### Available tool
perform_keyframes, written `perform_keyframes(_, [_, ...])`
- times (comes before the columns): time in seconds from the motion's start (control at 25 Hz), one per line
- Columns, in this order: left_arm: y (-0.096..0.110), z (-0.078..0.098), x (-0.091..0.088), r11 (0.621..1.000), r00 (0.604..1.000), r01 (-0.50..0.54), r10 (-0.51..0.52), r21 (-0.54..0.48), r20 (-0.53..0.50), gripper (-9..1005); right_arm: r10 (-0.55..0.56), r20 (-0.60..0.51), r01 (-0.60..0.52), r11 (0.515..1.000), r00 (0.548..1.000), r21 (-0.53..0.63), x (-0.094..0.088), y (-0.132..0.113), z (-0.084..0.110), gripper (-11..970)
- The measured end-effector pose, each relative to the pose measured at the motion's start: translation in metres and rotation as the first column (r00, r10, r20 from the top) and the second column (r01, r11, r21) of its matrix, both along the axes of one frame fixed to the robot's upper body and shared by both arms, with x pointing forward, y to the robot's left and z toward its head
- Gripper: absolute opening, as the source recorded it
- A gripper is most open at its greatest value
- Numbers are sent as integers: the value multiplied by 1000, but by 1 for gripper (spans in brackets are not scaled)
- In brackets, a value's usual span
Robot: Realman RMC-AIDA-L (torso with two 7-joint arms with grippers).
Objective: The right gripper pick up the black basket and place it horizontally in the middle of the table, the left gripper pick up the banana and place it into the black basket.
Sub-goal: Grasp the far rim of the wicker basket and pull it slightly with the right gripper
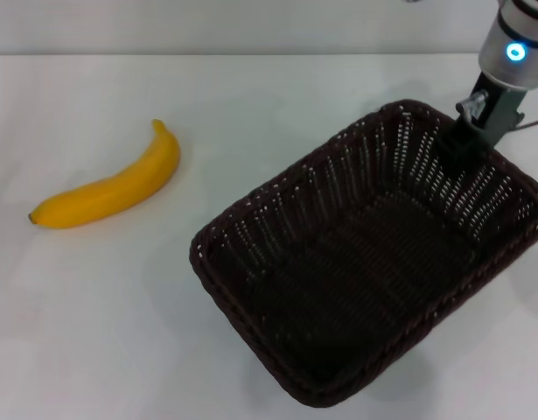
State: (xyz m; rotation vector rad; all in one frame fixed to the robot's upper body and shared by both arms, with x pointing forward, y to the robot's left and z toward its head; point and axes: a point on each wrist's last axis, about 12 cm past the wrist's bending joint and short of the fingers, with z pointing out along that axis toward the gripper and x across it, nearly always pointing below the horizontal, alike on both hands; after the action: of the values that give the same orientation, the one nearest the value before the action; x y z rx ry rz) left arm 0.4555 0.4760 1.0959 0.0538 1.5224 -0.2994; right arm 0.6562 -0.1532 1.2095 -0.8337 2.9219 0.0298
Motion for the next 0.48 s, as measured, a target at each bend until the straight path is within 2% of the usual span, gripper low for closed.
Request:
perform_keyframes(0.2, [2, 4, -1, 1000, 1000, -3, 3, 15, 17, 882, -32, -2, 32, 999, 999, 11, 1, 5, 8, 187])
perform_keyframes(0.32, [4, 9, 0, 1000, 1000, 3, -4, 31, 27, 882, -172, -37, 175, 978, 984, 113, 4, -2, 15, 181])
perform_keyframes(0.48, [5, 15, -2, 998, 999, 13, -16, 59, 49, 882, -353, -138, 377, 892, 926, 250, 3, -23, 15, 173])
